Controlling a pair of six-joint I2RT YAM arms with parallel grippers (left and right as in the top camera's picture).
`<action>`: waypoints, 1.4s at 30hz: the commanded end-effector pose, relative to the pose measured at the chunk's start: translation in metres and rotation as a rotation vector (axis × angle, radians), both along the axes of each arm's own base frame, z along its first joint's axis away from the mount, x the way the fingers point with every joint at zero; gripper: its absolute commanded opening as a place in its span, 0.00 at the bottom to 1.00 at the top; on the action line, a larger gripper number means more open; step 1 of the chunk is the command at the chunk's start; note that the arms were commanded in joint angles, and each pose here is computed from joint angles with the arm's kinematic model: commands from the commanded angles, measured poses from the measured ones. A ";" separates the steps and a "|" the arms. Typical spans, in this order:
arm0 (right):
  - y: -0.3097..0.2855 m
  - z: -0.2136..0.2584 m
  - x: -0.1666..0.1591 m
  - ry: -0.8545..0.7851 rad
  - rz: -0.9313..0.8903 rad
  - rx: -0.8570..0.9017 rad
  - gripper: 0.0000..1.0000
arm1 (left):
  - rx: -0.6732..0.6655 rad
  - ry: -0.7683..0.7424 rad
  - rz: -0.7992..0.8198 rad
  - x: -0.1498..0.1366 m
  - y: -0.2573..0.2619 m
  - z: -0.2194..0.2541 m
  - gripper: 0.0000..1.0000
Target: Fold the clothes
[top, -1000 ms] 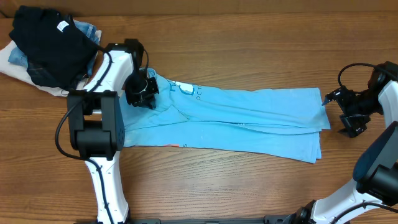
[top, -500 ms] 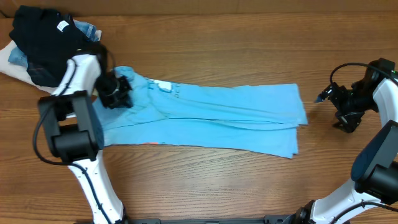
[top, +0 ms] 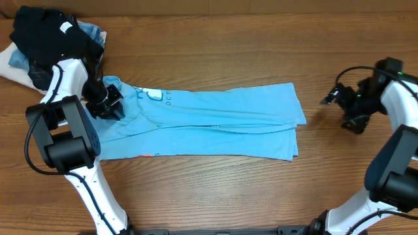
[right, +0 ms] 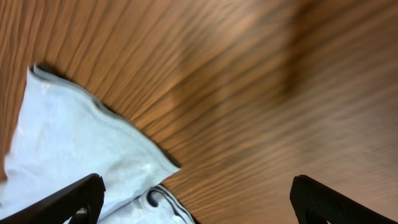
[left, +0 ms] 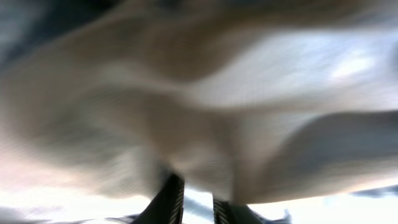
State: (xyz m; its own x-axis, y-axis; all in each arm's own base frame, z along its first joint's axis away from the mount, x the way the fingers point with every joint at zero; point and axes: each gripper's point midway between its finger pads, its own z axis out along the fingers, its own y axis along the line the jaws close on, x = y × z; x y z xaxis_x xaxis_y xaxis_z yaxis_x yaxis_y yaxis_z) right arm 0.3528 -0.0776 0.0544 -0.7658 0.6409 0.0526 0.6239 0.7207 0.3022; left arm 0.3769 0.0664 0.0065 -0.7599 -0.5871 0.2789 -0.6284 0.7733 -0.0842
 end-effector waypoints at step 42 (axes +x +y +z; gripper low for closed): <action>0.110 -0.039 -0.030 -0.089 0.315 0.246 1.00 | -0.002 -0.141 -0.106 -0.012 -0.011 0.112 1.00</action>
State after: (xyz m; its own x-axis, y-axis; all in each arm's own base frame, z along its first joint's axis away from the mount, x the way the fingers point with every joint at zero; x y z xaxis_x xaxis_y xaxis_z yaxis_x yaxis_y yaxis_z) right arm 0.3362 0.0122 0.0214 -0.9162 0.3949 0.0675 0.3709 0.7723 0.5158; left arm 0.3620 0.0594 0.1109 -0.8301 -0.5254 0.1869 -0.5523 0.8209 -0.1450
